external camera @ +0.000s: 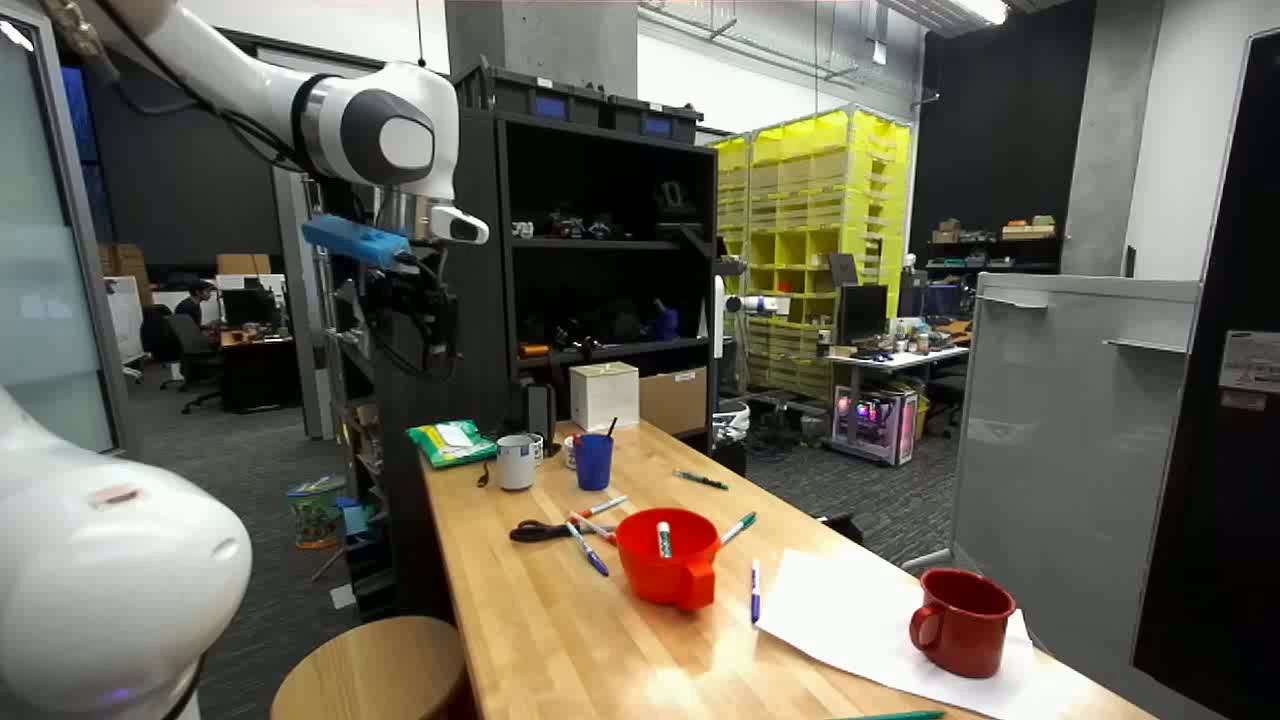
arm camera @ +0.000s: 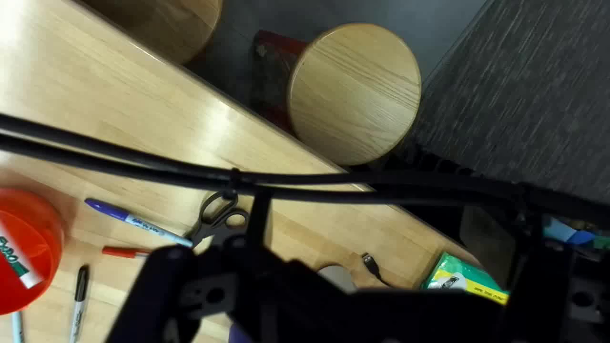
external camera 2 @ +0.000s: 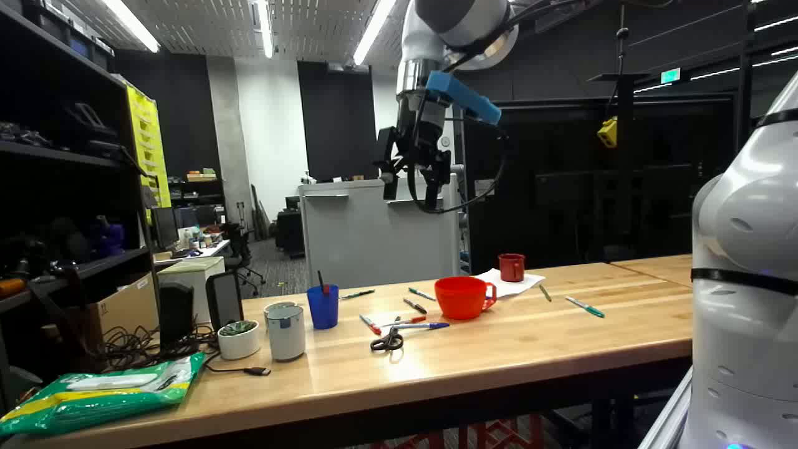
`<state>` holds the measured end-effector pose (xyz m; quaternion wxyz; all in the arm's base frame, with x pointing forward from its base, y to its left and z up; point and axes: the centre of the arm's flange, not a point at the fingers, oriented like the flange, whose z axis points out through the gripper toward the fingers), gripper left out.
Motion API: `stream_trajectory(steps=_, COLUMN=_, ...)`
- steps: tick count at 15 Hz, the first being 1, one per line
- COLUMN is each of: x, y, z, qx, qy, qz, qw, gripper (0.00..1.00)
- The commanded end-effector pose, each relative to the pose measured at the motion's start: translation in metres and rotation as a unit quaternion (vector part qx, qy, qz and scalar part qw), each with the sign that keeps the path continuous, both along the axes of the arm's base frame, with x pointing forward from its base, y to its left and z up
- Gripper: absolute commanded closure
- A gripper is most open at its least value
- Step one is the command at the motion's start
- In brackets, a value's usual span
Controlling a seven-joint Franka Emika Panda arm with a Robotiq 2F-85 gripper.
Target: Remove the marker from the left red cup, then turn the marker to the left
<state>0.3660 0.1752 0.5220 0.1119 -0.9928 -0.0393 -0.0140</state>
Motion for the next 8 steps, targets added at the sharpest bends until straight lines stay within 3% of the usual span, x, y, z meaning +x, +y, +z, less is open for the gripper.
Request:
stream_trajectory(steps=1, x=0.0, y=0.0, z=0.0, qx=0.0, qy=0.0, qz=0.0, qw=1.0, gripper=0.0)
stream_trajectory(steps=6, x=0.0, y=0.0, z=0.0, qx=0.0, qy=0.0, qz=0.0, qw=1.0, gripper=0.0)
stream_trajectory(steps=8, x=0.006, y=-0.011, z=-0.001, qx=-0.016, qy=0.015, qz=0.042, qw=0.9989, gripper=0.0)
